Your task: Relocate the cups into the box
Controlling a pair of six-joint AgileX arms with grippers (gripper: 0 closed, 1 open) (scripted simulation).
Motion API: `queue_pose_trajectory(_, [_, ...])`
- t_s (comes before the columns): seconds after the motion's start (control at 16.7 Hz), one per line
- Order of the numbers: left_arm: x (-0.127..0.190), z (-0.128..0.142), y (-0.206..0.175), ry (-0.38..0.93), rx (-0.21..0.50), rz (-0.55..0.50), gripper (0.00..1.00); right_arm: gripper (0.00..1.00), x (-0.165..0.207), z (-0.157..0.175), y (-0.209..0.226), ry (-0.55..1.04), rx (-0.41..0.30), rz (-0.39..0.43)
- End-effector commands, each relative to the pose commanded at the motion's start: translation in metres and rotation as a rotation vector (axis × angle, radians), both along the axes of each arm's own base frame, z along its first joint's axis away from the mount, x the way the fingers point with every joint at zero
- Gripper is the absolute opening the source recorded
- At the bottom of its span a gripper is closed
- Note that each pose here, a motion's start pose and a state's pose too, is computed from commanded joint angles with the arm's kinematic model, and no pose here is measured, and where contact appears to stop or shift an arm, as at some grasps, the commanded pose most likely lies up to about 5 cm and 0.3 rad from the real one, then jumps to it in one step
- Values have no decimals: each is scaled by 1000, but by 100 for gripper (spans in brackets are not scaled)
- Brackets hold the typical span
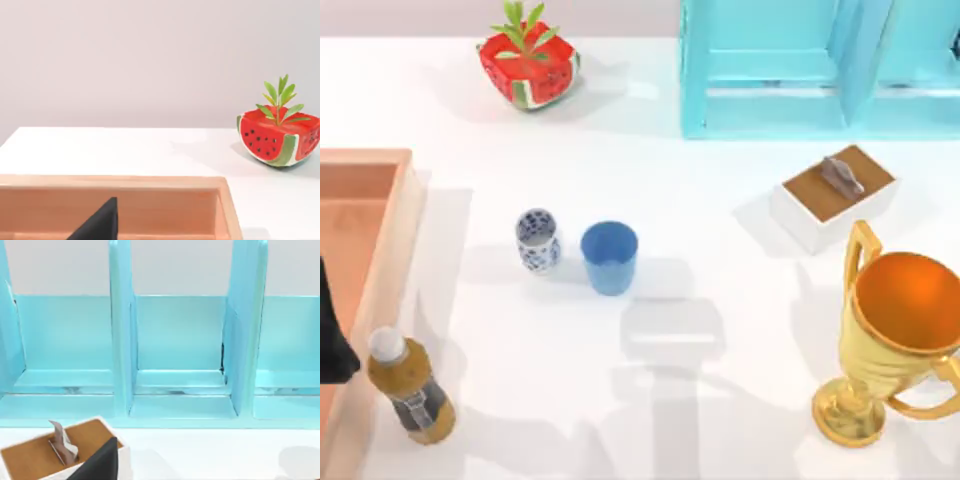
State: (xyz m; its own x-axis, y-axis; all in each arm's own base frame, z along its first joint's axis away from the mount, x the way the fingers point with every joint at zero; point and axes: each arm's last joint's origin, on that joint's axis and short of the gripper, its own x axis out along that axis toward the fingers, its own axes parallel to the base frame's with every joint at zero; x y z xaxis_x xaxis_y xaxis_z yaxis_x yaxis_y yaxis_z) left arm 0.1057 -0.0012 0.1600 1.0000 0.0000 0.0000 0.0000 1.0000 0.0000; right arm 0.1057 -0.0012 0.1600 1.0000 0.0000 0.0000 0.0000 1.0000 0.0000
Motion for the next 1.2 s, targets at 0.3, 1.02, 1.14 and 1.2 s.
queue_pose_trajectory(0.3, [1,6,-2,54,-3,-21,100,100,0,0,0,0,0,0])
queue_pose_trajectory(1.02, [82,115,-47,769,-40,-215,100,100,0,0,0,0,0,0])
queue_pose_trajectory(1.14, [112,131,-64,901,-44,-223,100,100,0,0,0,0,0,0])
queue_pose_trajectory(1.2, [129,137,-74,965,-44,-222,100,100,0,0,0,0,0,0])
